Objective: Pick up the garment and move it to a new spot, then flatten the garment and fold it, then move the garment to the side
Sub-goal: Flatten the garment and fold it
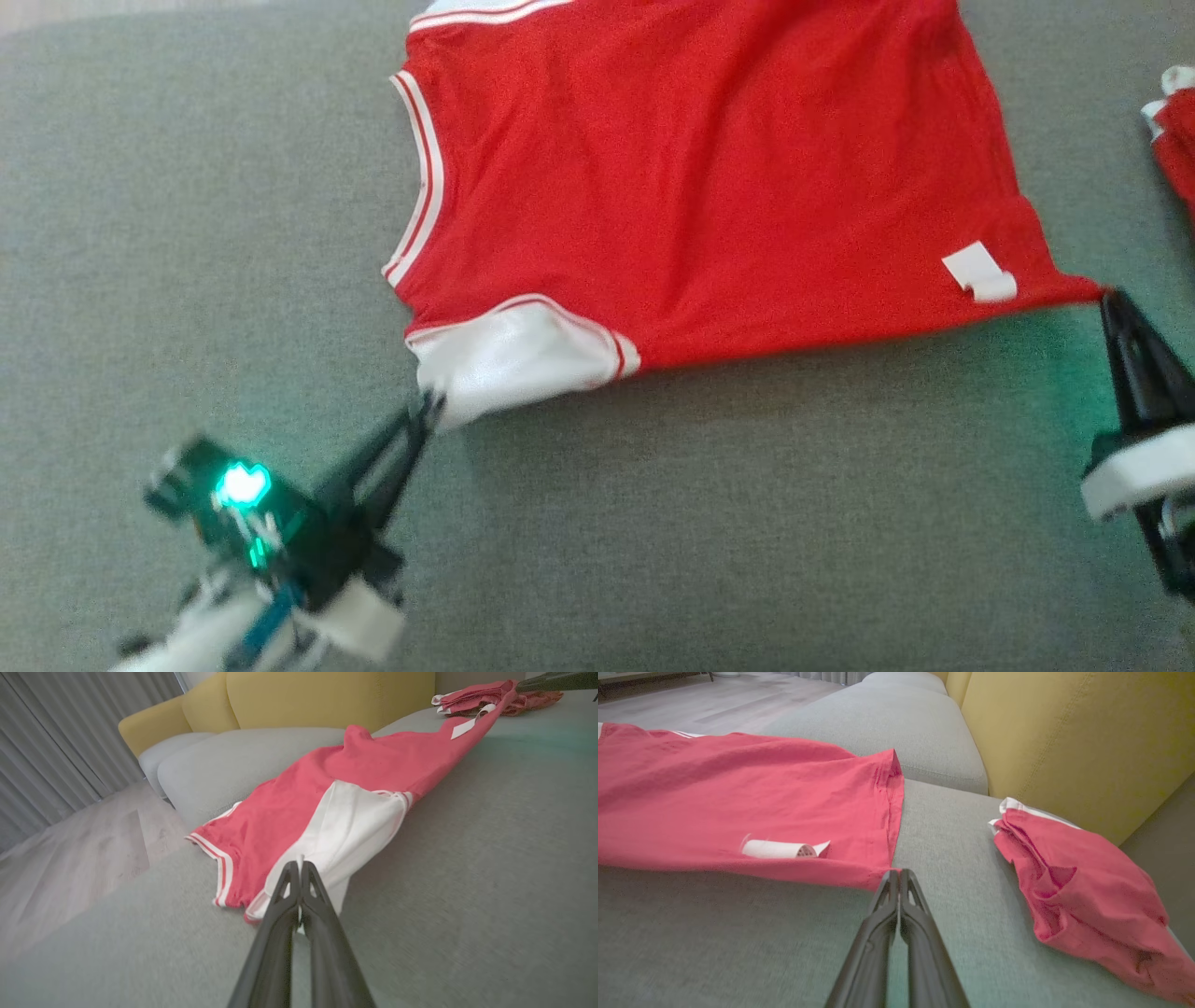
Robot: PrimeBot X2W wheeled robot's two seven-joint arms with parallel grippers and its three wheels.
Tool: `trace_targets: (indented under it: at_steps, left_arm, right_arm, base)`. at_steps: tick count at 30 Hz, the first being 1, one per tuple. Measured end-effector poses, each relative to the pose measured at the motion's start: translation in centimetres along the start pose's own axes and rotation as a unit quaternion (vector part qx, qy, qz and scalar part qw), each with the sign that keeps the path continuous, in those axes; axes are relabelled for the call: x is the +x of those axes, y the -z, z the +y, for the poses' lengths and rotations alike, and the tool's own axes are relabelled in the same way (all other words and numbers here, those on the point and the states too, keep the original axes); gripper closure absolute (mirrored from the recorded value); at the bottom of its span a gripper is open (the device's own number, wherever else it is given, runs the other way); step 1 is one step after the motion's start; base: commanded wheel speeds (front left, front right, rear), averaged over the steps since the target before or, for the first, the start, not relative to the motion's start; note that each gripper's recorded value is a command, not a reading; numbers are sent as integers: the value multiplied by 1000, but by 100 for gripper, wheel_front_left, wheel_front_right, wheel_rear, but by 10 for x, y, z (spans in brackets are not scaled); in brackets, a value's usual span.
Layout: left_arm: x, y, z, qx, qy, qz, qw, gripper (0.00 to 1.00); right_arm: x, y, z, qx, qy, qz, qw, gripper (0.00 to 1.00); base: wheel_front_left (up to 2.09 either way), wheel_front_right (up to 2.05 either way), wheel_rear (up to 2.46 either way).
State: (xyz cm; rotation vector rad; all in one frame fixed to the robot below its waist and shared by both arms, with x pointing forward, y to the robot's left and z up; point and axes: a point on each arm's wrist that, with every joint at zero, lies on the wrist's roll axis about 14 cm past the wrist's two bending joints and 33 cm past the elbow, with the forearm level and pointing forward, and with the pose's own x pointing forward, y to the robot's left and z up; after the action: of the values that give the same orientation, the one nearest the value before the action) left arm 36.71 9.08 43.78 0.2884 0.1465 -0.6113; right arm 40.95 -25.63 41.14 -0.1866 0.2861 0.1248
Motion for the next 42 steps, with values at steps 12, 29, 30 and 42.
trace_targets:
  at_steps: [12,29,30,42]
  left_arm:
    - [98,-65,79,178,19,-95,979,100]
    - [180,-41,121,173,-3,-50,984,0]
    - [180,-43,126,162,-18,-52,985,0]
    - [120,2,88,-109,-116,-18,987,0]
  right_arm:
    - [73,-39,-7,-20,-8,-40,999,100]
    - [143,-34,3,-40,-36,-17,998,0]
    - [143,-35,5,-38,-37,-20,998,0]
    - [114,-40,6,9,-14,-39,999,0]
  base:
    - [0,0,0]
    - [0,0,0]
    - [0,0,0]
    - [0,0,0]
